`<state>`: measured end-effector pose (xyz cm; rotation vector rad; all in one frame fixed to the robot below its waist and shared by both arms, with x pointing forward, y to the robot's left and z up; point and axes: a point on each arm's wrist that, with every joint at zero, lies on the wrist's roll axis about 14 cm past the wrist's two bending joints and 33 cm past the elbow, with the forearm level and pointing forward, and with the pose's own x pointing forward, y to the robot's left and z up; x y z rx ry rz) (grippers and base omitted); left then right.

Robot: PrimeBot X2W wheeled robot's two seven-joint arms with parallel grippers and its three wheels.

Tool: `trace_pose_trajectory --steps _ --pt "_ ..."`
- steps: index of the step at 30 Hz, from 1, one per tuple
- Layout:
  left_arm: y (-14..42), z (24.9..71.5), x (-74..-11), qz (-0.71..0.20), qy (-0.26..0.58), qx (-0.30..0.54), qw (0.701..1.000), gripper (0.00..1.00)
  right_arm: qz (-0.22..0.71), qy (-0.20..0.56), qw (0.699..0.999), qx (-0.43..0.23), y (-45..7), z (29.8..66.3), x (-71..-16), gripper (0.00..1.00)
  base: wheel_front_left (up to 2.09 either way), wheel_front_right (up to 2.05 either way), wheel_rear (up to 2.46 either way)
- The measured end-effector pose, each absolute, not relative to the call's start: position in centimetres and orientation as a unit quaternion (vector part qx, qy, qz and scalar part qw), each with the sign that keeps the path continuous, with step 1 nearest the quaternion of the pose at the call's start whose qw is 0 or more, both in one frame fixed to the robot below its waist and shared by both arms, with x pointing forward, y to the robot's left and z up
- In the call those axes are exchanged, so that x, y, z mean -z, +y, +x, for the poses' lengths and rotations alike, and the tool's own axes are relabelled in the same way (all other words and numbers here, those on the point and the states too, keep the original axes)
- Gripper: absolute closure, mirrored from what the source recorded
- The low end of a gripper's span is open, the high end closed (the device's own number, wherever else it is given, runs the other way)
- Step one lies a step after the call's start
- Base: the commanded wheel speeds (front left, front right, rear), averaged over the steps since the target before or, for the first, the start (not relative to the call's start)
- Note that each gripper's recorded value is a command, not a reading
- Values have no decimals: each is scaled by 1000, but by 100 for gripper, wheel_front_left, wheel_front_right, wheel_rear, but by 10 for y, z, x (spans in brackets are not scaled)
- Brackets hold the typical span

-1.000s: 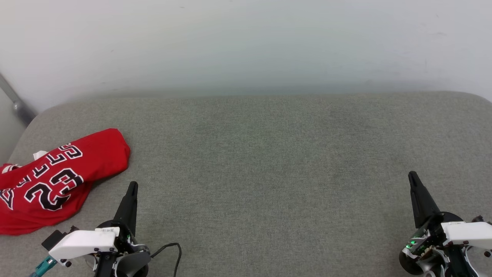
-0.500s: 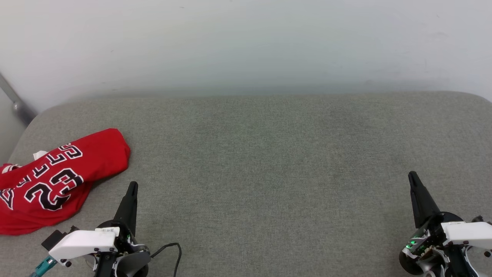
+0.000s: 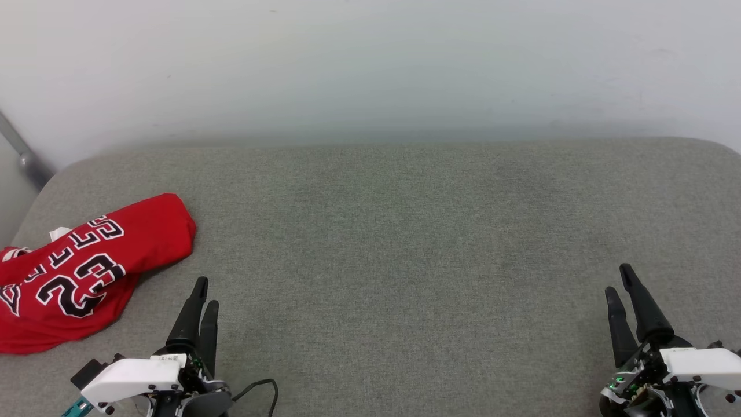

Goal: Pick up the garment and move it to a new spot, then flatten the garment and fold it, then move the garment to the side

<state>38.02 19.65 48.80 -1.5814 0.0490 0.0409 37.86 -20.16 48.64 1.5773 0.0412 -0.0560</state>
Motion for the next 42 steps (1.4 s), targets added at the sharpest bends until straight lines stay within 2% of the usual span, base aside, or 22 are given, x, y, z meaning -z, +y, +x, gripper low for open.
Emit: trace_pose_trajectory --steps 8,12,25,42 --pt "186 383 -501 -712 11 0 702 0 701 6 713 18 -198 380 -496 0 0 0 0" --pt "180 384 -505 -696 10 6 718 0 683 8 730 19 -196 378 -494 0 0 0 0" --pt "170 384 -520 -578 -3 29 816 0 581 -2 814 6 -191 378 -505 0 0 0 0" --pt "157 382 -524 -405 -11 48 913 0 424 -4 905 -22 -180 377 -516 0 0 0 0"
